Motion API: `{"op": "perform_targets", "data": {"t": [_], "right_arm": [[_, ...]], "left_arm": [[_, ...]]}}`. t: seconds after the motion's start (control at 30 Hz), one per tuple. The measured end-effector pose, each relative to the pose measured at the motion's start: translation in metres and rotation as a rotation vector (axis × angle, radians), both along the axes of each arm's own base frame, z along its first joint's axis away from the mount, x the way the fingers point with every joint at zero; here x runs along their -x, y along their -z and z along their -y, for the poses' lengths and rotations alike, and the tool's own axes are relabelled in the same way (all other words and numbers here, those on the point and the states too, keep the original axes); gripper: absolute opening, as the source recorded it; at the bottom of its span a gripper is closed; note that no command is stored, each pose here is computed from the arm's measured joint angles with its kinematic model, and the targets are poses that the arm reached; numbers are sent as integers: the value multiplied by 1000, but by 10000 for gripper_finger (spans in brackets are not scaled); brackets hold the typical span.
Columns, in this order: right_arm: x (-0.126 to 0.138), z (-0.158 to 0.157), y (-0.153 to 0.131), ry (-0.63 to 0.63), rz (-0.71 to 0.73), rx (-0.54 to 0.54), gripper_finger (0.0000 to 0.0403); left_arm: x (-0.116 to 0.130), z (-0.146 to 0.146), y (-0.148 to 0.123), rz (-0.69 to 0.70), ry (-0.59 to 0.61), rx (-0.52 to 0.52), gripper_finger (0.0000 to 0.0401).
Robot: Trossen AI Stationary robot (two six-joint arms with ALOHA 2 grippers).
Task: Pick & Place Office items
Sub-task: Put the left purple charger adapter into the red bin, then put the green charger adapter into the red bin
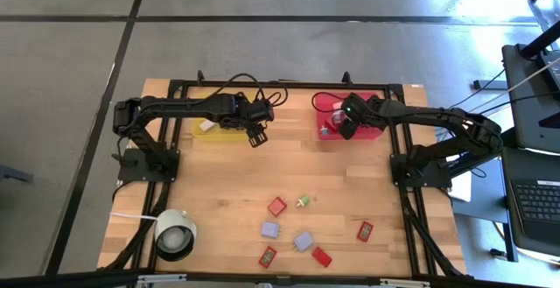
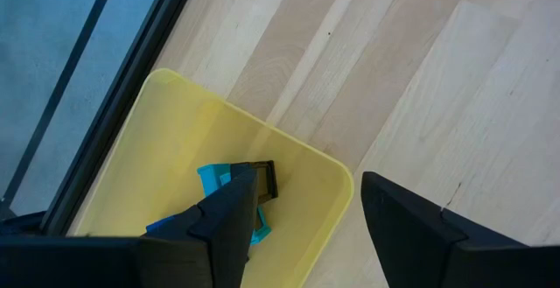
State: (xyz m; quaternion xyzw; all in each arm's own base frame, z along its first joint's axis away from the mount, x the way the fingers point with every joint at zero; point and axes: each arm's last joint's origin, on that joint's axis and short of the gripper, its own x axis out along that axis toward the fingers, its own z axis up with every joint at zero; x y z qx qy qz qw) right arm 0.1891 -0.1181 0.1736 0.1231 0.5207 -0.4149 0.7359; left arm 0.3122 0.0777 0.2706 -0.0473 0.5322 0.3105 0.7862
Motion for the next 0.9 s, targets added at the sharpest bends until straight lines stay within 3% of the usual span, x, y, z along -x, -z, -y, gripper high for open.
{"op": "perform_targets", "data": {"t": [0.13,0.3,0.47,0.6,0.77,0.9], "right_arm": [[-3,2,-9,20,11,-4,292],[-12,3,-41,29,9,-14,300],[-32,-8,-65,-44,172,-113,292],[-55,-40,-66,-200,334,-219,283],[-74,-97,-53,-487,418,-307,277],[-78,-145,-39,-712,399,-284,276]], "left_arm": [[0,0,0,0,0,0,203],[0,0,0,0,0,0,201],[0,0,0,0,0,0,201],[0,0,0,0,0,0,201],[0,0,0,0,0,0,203],[0,0,0,0,0,0,201]]}}
